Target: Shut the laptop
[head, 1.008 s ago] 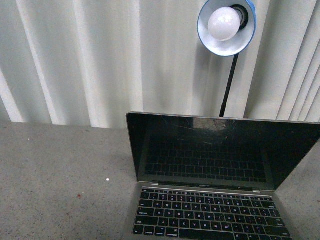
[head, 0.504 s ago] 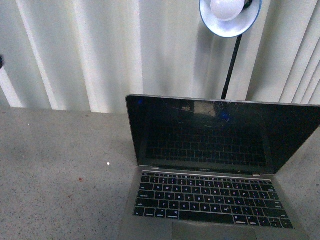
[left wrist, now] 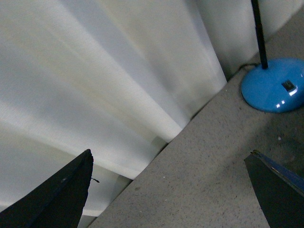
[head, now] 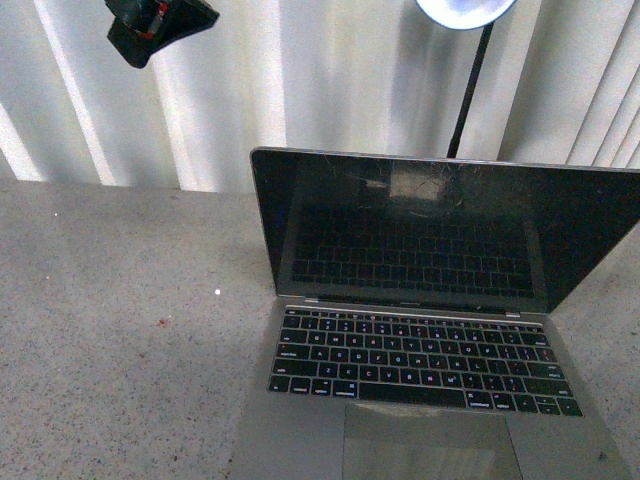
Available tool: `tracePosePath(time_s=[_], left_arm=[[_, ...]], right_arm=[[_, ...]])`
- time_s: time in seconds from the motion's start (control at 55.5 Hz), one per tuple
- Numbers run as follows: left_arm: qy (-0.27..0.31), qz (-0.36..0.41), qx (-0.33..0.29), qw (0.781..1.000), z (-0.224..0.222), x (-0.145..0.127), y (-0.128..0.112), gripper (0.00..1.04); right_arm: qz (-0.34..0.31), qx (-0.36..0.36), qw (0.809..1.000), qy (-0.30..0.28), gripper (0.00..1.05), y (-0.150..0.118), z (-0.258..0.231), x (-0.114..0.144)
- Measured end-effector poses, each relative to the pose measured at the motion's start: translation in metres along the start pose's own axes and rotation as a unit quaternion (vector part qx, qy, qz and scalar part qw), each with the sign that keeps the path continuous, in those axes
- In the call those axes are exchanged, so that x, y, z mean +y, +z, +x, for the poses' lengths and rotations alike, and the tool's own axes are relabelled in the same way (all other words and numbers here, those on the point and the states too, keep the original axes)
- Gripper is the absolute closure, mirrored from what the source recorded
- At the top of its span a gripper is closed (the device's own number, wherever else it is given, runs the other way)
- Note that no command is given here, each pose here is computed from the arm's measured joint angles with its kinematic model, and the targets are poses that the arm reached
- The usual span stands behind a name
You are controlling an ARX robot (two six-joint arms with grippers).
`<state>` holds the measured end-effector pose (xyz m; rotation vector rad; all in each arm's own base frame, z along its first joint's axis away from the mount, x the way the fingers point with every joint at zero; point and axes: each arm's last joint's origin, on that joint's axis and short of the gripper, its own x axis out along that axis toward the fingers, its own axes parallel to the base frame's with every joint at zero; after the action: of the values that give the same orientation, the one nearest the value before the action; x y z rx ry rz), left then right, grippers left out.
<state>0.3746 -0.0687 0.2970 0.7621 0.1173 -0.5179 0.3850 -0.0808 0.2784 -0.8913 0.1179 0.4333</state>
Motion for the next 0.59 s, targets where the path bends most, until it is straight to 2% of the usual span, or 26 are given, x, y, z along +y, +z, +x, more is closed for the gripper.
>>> tracePosePath(time_s=[0.18, 0.234, 0.594], left_arm=[[-0.065, 0.098, 0.030, 0.993, 0.025, -0.002, 0.008, 0.07], [-0.092, 0.126, 0.039, 0.987, 0.034, -0.004, 0.011, 0.07], [-0.159, 0.200, 0.050, 0.966, 0.060, 0.001, 0.031, 0.07]], right_arm=[[-0.047, 0.002, 0.997, 0.053, 0.07, 0.001, 0.017, -0.012], [-0.057, -0.004, 0.995, 0.085, 0.07, 0.002, 0.025, -0.015], [-0.084, 0.004, 0.980, 0.182, 0.07, 0.006, 0.050, -0.009]])
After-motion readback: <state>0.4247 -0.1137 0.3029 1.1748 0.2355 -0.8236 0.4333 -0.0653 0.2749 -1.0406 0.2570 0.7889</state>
